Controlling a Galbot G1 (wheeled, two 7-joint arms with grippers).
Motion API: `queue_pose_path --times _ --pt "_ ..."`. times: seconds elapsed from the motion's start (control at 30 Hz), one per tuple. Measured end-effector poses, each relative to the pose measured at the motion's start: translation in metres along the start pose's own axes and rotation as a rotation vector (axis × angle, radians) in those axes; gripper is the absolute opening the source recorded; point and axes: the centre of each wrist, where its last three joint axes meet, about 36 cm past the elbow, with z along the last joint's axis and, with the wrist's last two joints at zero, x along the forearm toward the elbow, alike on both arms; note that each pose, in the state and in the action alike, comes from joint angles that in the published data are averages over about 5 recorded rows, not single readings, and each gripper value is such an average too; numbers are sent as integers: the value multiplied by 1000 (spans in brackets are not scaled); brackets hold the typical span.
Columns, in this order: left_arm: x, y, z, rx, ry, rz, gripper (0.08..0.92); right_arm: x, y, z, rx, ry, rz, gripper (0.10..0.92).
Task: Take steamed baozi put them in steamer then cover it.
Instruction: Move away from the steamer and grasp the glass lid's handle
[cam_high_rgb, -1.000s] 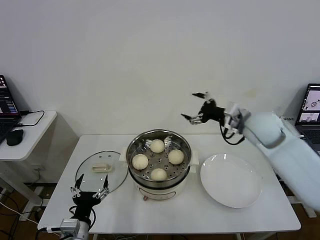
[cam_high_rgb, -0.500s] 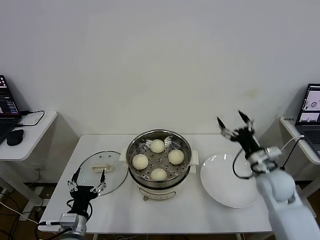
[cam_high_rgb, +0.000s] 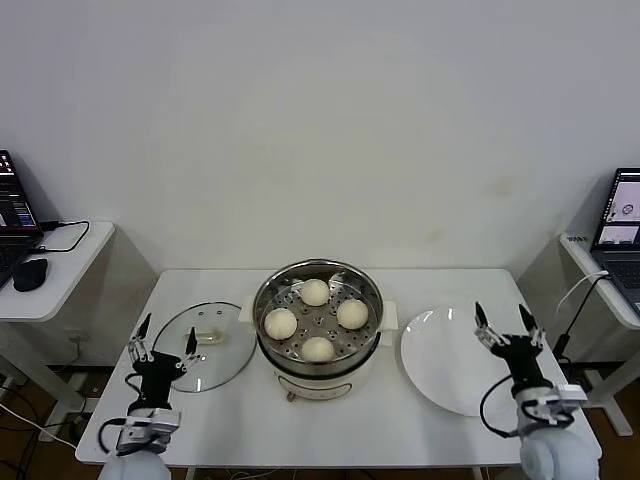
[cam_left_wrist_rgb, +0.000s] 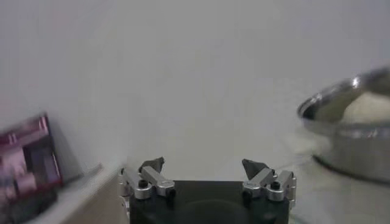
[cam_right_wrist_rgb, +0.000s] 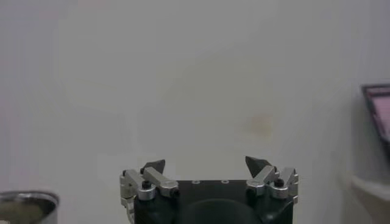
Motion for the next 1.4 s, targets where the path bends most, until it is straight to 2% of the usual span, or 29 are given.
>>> queue_pose_path --times 0.2,0.4,0.53,0.73,0.97,1.4 --pt "-12 -8 20 -326 -58 25 823 17 1 2 -14 4 33 823" --pt "-25 -17 41 -466 -98 43 823 24 0 0 -20 3 59 823" --pt "-35 -22 54 -504 -89 41 823 27 0 0 -24 -1 69 823" --pt "-41 -29 69 -550 -66 83 823 26 2 -2 -35 -14 86 823" --pt "-51 -35 78 -607 -45 132 823 25 6 -1 -40 -24 88 823" --pt "-71 -41 93 -667 -8 173 823 30 8 1 -34 -35 101 823"
